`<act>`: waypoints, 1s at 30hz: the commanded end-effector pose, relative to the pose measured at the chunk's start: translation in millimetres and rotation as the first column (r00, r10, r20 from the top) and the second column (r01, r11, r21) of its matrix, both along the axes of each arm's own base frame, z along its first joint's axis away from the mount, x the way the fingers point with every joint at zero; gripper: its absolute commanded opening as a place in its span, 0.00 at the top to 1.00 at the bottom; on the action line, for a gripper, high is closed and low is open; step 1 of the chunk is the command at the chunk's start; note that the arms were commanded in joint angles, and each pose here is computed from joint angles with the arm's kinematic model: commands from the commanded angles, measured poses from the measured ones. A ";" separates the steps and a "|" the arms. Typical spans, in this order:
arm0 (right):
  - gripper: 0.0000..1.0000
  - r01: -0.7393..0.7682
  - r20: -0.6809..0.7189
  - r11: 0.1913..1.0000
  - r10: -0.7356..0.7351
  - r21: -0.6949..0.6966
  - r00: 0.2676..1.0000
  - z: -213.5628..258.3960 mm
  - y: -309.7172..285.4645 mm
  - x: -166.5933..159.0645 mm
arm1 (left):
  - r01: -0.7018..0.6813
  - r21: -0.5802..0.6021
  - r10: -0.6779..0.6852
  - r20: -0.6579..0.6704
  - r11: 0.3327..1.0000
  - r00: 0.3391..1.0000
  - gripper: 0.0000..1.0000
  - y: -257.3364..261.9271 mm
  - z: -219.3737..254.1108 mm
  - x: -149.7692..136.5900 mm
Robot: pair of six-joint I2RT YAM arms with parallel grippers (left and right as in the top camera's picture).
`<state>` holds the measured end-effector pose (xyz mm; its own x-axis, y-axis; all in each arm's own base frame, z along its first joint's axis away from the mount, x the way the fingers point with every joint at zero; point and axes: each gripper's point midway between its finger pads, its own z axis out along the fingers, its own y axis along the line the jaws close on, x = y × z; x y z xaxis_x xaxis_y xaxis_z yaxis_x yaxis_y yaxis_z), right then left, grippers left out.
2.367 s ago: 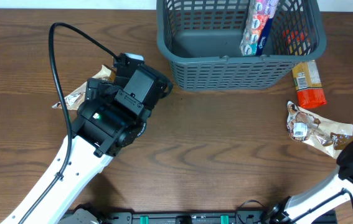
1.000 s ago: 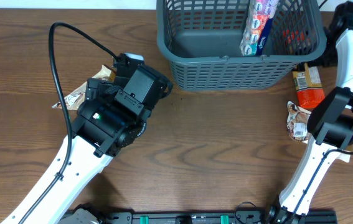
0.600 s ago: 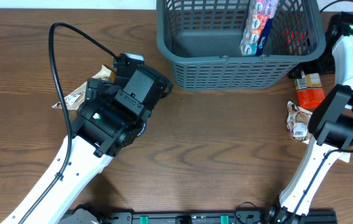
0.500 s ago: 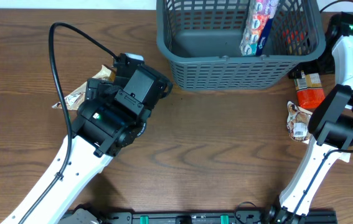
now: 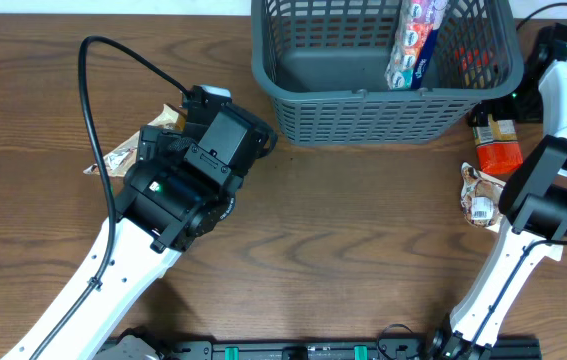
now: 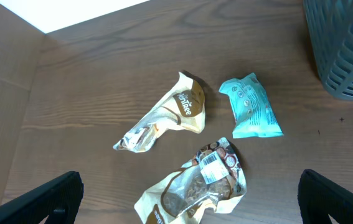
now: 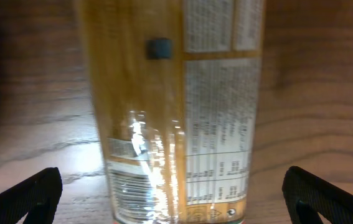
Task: Pack container
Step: 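Grasp the orange pasta package with the right gripper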
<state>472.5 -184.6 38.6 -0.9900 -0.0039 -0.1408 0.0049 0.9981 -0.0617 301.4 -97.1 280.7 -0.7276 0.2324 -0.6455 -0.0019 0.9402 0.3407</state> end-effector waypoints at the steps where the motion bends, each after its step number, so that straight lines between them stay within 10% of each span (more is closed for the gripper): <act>1: 0.01 0.062 0.020 0.998 -0.062 0.024 0.998 1.7 -5.5 2.8 | -0.007 0.007 0.007 0.014 1.000 1.000 0.01 1.8 5.0 1.5; 30: 0.01 0.028 0.061 0.998 -0.031 0.050 0.998 14.6 -6.7 9.6 | -0.007 0.007 0.007 0.014 1.000 1.000 0.01 1.9 5.0 1.4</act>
<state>481.3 -188.1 54.9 -0.9796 0.0348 -0.1977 0.0391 0.9991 -0.0176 301.3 -97.1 280.7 -0.7278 0.2325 -0.6452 -0.0018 0.9401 0.3409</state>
